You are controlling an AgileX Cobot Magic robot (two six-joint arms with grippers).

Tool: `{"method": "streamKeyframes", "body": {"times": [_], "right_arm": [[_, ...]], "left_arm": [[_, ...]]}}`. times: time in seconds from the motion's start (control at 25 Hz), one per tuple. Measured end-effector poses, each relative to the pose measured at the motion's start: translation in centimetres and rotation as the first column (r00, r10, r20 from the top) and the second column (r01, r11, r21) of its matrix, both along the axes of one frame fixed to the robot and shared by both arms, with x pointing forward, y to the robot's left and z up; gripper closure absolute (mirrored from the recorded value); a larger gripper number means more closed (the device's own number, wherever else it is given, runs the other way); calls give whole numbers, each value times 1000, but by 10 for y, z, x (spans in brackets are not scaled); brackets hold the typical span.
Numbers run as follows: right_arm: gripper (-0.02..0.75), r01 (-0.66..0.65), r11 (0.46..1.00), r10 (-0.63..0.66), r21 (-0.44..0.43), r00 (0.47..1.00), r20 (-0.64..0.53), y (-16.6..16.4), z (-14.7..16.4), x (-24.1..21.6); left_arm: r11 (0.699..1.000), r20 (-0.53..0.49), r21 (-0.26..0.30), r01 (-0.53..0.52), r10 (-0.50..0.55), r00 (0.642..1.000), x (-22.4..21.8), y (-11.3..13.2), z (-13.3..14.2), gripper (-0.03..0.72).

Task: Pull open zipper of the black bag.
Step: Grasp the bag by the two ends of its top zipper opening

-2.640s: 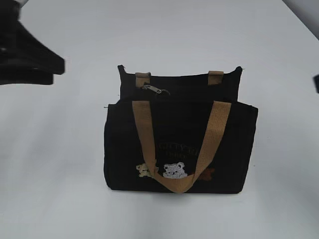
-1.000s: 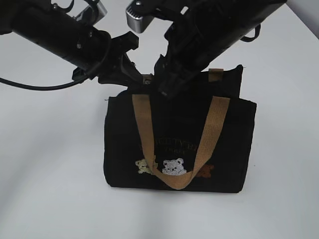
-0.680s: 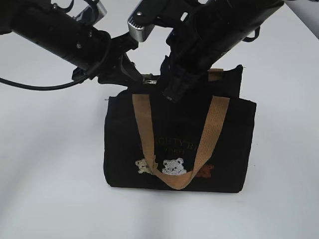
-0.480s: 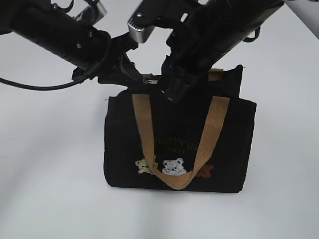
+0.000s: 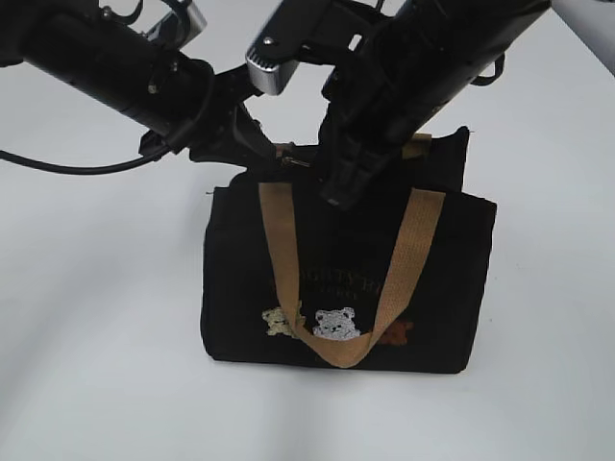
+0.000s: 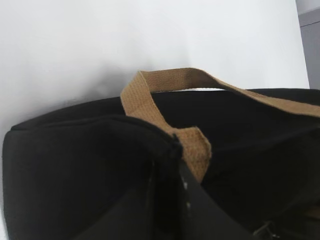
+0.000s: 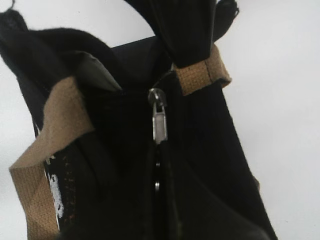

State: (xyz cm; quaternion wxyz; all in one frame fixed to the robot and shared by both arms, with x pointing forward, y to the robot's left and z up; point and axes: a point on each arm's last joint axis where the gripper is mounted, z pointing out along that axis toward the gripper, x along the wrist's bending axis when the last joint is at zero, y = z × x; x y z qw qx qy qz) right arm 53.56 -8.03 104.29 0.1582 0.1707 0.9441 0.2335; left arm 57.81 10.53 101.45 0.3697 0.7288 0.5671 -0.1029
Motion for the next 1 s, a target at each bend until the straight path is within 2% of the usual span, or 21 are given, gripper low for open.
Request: {"method": "streamKeyframes", "body": {"times": [0.28,0.56,0.72,1.0], "right_arm": [[739,-6,999,6,-41,1000,17,-10,15,-8],[739,120,992,-122,-45,992,-38,-42,31,-8],[739,246,966,-252,-73,963,-92,-77,37,-3],[739,415,900,-434,-134,880,-195,-123,34,4]], "left_arm": [[1000,-3,-1,4,-4,1000,-1,0,0,652],[1000,-2,-3,8,-8,1000,-2,0,2,652],[1000,0,-2,8,-8,1000,-2,0,3,652],[1000,3,4,11,-11,1000,-2,0,3,652]]}}
